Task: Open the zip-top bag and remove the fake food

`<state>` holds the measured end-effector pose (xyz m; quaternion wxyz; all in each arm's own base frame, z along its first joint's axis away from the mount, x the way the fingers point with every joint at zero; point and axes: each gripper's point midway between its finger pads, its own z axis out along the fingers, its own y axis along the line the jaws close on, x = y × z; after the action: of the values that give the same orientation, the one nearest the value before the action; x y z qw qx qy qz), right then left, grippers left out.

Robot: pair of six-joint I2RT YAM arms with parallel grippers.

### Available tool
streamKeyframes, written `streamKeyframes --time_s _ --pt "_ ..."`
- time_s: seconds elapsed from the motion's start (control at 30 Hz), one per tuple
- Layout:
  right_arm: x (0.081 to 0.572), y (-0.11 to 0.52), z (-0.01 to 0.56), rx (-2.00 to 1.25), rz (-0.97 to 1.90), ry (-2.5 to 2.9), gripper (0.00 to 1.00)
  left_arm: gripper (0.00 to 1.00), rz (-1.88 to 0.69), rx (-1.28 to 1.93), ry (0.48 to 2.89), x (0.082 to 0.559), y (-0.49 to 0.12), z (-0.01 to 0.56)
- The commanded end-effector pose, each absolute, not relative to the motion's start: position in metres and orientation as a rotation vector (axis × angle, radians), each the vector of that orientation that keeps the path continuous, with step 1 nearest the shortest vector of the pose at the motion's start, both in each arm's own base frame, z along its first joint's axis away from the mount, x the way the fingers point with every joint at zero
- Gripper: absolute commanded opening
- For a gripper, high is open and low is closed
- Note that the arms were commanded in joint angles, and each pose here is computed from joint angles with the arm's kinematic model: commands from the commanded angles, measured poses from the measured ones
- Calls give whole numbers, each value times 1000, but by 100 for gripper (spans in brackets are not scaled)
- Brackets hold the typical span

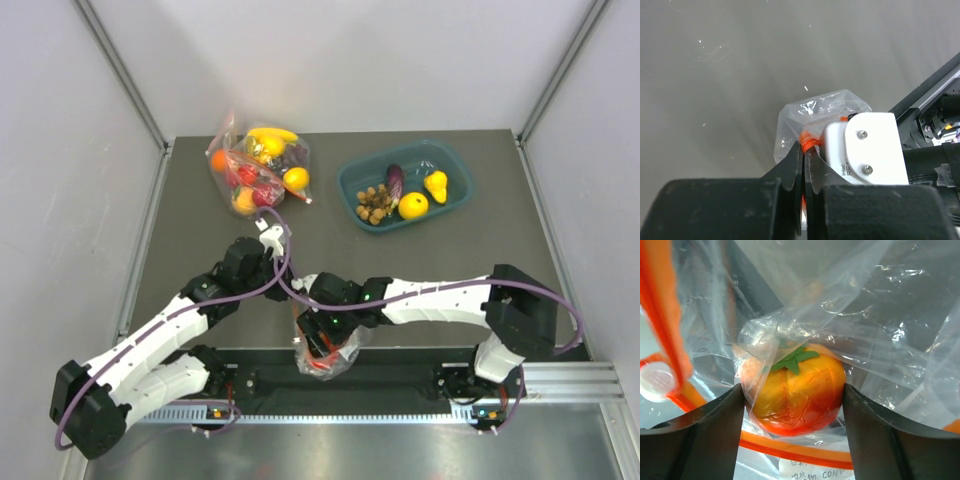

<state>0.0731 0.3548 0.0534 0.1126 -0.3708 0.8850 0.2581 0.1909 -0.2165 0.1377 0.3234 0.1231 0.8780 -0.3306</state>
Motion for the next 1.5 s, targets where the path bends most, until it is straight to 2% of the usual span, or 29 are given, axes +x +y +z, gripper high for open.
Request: streamKeyframes --time_s 0.0,0.3,0.53,0.73,0.97,1.47 --pt "64 340 35 -1165 669 2606 47 0 -875 306 2206 204 -219 157" --pt "103 307 87 -858 488 2549 43 0 -825 270 2275 203 -212 138" --pt "165 270 117 -524 338 2495 43 0 -836 289 2295 199 -213 129" --pt "190 289 119 -498 325 2483 44 0 -861 310 2295 201 -220 129" --pt "166 307 121 -625 474 2535 51 0 -857 315 2288 200 -219 131" --pt "95 298 74 -861 404 2750 57 0 -859 292 2257 198 -214 139"
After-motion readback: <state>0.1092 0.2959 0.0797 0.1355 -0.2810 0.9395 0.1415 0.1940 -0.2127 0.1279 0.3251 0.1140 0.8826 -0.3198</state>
